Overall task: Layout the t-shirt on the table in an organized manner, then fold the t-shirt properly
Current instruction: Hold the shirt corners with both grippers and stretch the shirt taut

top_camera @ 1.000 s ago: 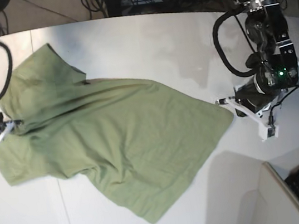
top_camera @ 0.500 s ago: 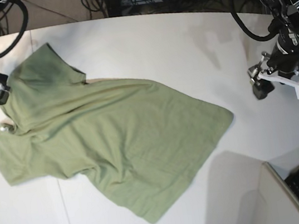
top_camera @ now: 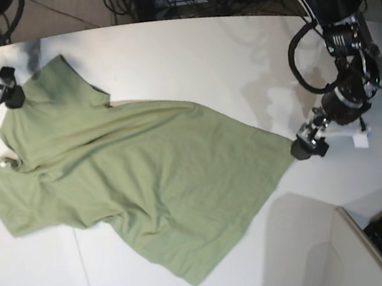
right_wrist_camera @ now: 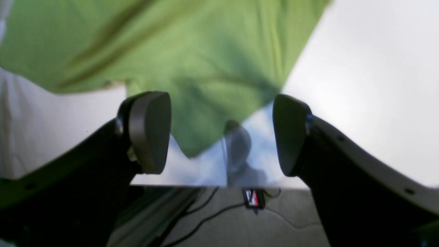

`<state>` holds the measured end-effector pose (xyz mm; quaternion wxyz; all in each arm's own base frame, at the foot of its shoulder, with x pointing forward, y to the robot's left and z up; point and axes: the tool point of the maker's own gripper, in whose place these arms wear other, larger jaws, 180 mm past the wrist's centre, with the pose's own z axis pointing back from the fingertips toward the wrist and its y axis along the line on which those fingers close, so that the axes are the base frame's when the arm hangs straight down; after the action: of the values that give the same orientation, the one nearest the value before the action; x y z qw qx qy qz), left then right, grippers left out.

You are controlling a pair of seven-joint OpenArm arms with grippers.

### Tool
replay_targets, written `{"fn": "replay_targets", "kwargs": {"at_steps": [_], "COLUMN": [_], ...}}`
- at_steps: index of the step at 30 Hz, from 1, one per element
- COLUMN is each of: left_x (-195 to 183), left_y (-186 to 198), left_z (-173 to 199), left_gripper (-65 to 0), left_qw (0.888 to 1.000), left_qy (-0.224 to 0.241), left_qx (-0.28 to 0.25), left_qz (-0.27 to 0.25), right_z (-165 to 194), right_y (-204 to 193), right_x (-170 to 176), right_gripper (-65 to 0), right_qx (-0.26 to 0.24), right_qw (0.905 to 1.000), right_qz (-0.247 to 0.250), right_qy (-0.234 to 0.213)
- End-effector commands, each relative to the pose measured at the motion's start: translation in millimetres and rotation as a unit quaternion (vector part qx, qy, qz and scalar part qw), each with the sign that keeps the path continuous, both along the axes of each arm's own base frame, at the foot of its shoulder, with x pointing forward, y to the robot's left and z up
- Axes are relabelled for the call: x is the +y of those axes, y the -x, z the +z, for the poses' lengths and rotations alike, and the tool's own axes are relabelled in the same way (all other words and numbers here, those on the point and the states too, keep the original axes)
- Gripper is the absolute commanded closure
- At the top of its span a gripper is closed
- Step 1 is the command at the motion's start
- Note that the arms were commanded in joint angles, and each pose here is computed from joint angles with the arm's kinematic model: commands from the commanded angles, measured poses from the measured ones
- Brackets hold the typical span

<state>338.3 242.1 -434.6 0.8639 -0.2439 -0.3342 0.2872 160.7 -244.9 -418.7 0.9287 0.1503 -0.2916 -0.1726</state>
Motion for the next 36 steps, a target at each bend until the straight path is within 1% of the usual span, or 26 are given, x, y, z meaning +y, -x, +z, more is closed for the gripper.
{"fn": "replay_targets", "kwargs": {"at_steps": [1,6,8,9,12,14,16,19,21,22,23,27,29,32,33,34,36], "left_x": [2,-2,-7,-10,-5,-7,-18,-39,-46,-49,-47,-45,-44,-40,-40,-41,-37], "left_y": [-20,-30,-34,-35,-30,-28,-31,-42,-47,-47,-46,-47,-45,-42,-41,-39,-28], "left_z": [14,-11,-19,-24,-42,-47,-47,-42,-42,-44,-44,-43,-44,-46,-46,-48,-51], "left_gripper": [-65.0,-65.0,-65.0,-65.0,-65.0,-65.0,-65.0,-65.0,-65.0,-63.0,-57.3,-38.8,-29.1,-10.4,-3.8,0.0,0.0], "left_qw": [1.0,0.999,0.999,0.999,0.998,0.998,0.998,0.998,0.998,0.998,0.998,0.999,0.999,0.998,0.998,0.998,0.998], "left_qy": [0.001,-0.013,-0.012,-0.01,-0.008,-0.005,-0.014,-0.027,-0.017,-0.009,-0.005,-0.003,-0.004,-0.006,-0.007,-0.007,-0.018], "left_qx": [-0.023,0.029,0.041,0.042,0.054,0.057,0.056,0.051,0.052,0.053,0.053,0.05,0.053,0.056,0.056,0.059,0.059], "left_qz": [0.0,-0.012,-0.013,-0.008,0.029,0.033,0.012,-0.028,-0.028,-0.023,-0.018,-0.012,-0.012,-0.011,-0.011,-0.013,-0.015], "right_z": [11,7,5,5,5,5,5,7,8,9,8,6,-1,-21,-28,-35,-44], "right_y": [-7,3,7,7,7,8,8,12,12,12,13,13,16,19,22,24,24], "right_x": [-5,-5,-5,-5,-5,-6,-6,-15,-20,-21,-21,-21,-19,-17,-17,-16,-15], "right_gripper": [-43.8,-43.8,-43.8,-43.8,-43.8,-43.8,-43.8,-43.8,-43.8,-43.8,-43.8,-43.8,-43.8,-43.5,-42.5,-41.0,-39.8], "right_qx": [-0.025,-0.014,-0.01,-0.01,-0.01,-0.01,-0.01,-0.01,-0.011,-0.012,-0.011,-0.008,-0.001,0.012,0.019,0.025,0.028], "right_qw": [0.9997,0.9999,0.9999,0.9999,0.9999,0.9999,0.9999,0.9997,0.9995,0.9994,0.9995,0.9995,0.9995,0.9986,0.9981,0.9978,0.997], "right_qz": [0.001,0.0,0.0,0.0,0.0,0.0,0.0,-0.016,-0.023,-0.025,-0.025,-0.025,-0.029,-0.047,-0.053,-0.056,-0.064], "right_qy": [0.008,0.008,0.009,0.009,0.009,0.009,0.009,0.015,0.018,0.019,0.019,0.018,0.008,-0.02,-0.024,-0.026,-0.032]}}
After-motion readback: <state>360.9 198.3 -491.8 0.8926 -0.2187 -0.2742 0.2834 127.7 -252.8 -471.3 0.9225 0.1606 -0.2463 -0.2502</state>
